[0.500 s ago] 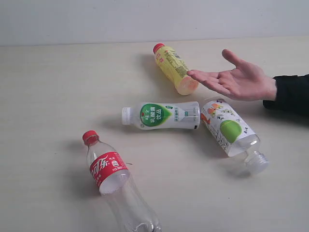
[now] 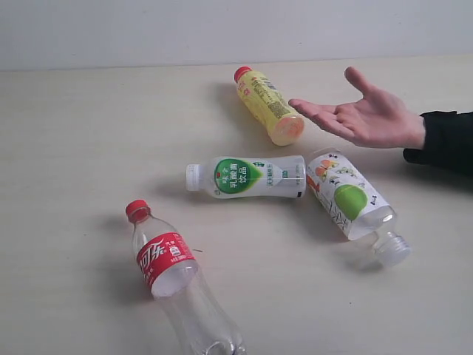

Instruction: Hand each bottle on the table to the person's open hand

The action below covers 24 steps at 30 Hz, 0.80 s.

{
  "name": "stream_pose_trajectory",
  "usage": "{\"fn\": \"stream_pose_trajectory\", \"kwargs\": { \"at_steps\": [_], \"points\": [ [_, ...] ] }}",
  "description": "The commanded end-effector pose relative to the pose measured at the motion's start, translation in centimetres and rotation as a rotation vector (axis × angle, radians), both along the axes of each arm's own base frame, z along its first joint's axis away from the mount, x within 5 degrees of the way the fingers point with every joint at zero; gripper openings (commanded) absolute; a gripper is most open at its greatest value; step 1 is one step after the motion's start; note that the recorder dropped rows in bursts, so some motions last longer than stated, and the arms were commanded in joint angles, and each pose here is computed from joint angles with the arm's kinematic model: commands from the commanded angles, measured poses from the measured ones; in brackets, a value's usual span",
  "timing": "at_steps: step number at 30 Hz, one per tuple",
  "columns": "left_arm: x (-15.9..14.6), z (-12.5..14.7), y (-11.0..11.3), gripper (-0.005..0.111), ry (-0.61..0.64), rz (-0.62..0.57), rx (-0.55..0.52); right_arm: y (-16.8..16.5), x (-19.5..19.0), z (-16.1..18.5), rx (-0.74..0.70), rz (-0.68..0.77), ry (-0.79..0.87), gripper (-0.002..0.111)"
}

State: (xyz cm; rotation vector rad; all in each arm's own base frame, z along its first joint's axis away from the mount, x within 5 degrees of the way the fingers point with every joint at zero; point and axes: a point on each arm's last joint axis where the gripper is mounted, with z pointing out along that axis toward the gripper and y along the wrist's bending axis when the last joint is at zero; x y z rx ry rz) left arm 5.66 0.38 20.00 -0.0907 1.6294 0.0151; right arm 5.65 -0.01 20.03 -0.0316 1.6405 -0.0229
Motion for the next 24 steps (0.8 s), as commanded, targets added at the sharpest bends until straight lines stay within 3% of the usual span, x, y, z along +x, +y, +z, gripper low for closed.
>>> {"fn": "stream_pose_trajectory", "kwargs": {
  "at_steps": [1,9,24],
  "points": [
    [0.0,0.0,0.0,0.001,-0.005,-0.006,-0.007,0.0,0.0,-0.1,0.002,0.003,-0.005,0.000],
    [0.0,0.0,0.0,0.001,-0.005,-0.006,-0.007,0.1,0.0,1.2,0.005,0.012,-0.148,0.000],
    [0.0,0.0,0.0,0.001,-0.005,-0.006,-0.007,0.1,0.0,1.2,0.005,0.012,-0.150,0.000]
  ]
}}
